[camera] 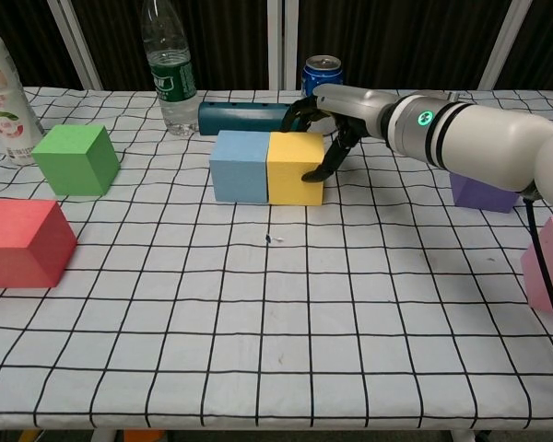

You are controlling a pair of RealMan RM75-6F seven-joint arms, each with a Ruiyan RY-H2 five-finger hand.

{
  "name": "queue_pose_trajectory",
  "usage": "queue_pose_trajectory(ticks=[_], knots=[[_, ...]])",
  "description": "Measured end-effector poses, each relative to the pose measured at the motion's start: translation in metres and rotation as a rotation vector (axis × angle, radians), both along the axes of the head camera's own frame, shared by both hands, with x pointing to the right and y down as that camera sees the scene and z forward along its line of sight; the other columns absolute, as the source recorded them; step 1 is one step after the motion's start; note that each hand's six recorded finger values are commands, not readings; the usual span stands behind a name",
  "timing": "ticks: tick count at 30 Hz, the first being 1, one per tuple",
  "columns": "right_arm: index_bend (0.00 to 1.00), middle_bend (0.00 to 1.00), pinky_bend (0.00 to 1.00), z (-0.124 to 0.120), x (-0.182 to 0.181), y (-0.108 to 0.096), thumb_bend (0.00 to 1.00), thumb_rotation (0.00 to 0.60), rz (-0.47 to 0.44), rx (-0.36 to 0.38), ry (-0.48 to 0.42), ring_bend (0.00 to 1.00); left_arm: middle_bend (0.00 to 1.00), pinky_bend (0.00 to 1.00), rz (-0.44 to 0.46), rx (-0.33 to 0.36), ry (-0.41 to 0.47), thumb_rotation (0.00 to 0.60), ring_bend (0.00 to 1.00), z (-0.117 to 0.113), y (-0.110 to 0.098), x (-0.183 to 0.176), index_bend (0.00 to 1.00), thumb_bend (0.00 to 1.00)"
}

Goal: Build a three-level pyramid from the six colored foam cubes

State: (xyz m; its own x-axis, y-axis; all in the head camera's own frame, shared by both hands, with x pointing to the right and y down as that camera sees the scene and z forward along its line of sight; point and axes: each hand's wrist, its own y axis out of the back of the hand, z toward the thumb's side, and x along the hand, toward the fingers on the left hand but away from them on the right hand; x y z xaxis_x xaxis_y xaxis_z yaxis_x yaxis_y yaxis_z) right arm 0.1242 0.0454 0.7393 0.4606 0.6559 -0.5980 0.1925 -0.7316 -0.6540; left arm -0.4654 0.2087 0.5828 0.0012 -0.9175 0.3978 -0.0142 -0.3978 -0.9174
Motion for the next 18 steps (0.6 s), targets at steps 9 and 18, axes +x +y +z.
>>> queue_pose_trajectory(ticks=[9, 18], knots=[[0.27, 0.37, 0.01, 0.0021, -0.0029, -0.0012, 0.18, 0.6, 0.001, 0.001, 0.008, 0.09, 0.1, 0.0, -0.004, -0.003, 0.0, 0.6, 0.0, 0.0009, 0.0006, -0.0016, 0.13, 0.0], [0.27, 0.37, 0.01, 0.0011, -0.0025, -0.0029, 0.18, 0.6, -0.002, 0.007, 0.013, 0.09, 0.1, 0.0, -0.004, -0.003, -0.003, 0.6, 0.0, 0.0005, 0.0008, -0.0021, 0.13, 0.0]])
